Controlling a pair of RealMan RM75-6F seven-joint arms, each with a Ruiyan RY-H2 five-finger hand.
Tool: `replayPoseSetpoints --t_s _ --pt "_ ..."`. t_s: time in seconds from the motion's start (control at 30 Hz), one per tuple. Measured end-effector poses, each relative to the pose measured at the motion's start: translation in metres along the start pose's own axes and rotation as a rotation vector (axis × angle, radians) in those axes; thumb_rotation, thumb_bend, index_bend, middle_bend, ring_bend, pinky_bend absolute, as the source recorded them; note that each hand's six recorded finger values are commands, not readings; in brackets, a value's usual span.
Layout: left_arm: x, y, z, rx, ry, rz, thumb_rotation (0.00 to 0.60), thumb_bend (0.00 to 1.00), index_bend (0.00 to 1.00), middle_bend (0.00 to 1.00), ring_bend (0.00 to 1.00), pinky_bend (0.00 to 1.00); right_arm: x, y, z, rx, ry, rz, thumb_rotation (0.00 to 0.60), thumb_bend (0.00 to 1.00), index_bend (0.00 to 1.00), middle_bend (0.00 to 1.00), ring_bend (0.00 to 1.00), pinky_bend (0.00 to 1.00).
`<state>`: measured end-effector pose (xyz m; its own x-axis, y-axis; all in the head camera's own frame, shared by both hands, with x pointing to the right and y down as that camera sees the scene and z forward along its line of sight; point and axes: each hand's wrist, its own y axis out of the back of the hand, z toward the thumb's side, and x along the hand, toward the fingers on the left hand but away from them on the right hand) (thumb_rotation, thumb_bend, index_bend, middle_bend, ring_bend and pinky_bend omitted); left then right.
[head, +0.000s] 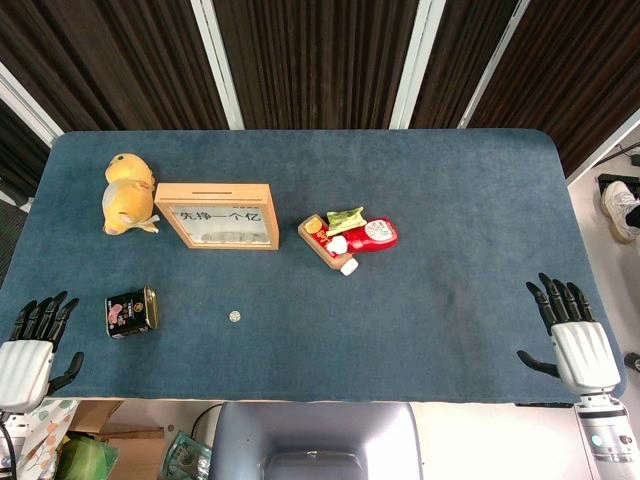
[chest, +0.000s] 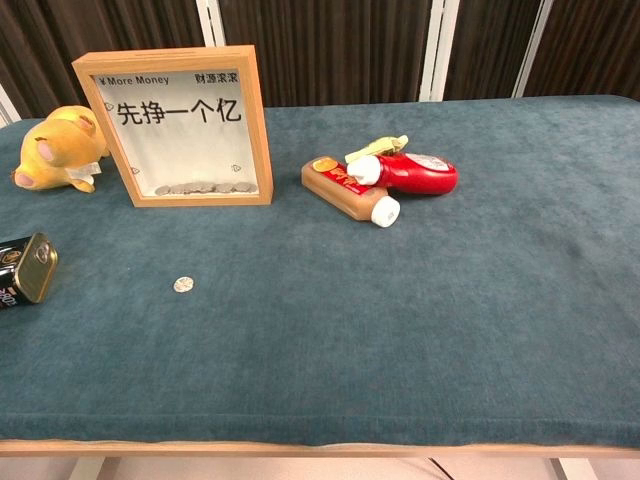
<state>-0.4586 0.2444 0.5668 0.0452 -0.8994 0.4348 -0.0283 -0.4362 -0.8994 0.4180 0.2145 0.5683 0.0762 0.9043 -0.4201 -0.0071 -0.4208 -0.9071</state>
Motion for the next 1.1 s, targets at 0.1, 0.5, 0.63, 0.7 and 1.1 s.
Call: replayPoseSetpoints --t_s 0.1,0.5,0.63,0.7,1.1 --pt "0.000 -0.001 0.002 -0.001 -0.010 -0.003 0.600 0.38 0.00 0.00 0.00 0.05 0.000 0.000 0.001 0.000 0.003 -0.002 0.600 0.21 0.00 0.00 0.00 0.00" --pt "0.021 -0.030 0.045 -0.122 -0.167 0.092 0.600 0.39 0.39 1.00 0.99 1.00 0.000 0.000 -0.001 0.001 -0.011 0.001 0.600 0.21 0.00 0.00 0.00 0.00" --pt "0.035 -0.055 0.065 -0.166 -0.208 0.065 0.600 0.39 0.40 1.00 1.00 1.00 -0.001 0.000 -0.001 0.004 -0.012 0.003 0.600 0.21 0.00 0.00 0.00 0.00" --pt "0.041 -0.066 0.076 -0.184 -0.220 0.038 0.600 0.39 0.40 1.00 1.00 1.00 -0.001 -0.001 -0.002 0.006 -0.014 0.005 0.600 0.21 0.00 0.00 0.00 0.00" --pt "0.071 -0.105 0.139 -0.215 -0.209 -0.101 0.600 0.39 0.39 1.00 1.00 1.00 -0.005 -0.004 -0.005 0.010 -0.033 0.012 0.600 0.21 0.00 0.00 0.00 0.00"
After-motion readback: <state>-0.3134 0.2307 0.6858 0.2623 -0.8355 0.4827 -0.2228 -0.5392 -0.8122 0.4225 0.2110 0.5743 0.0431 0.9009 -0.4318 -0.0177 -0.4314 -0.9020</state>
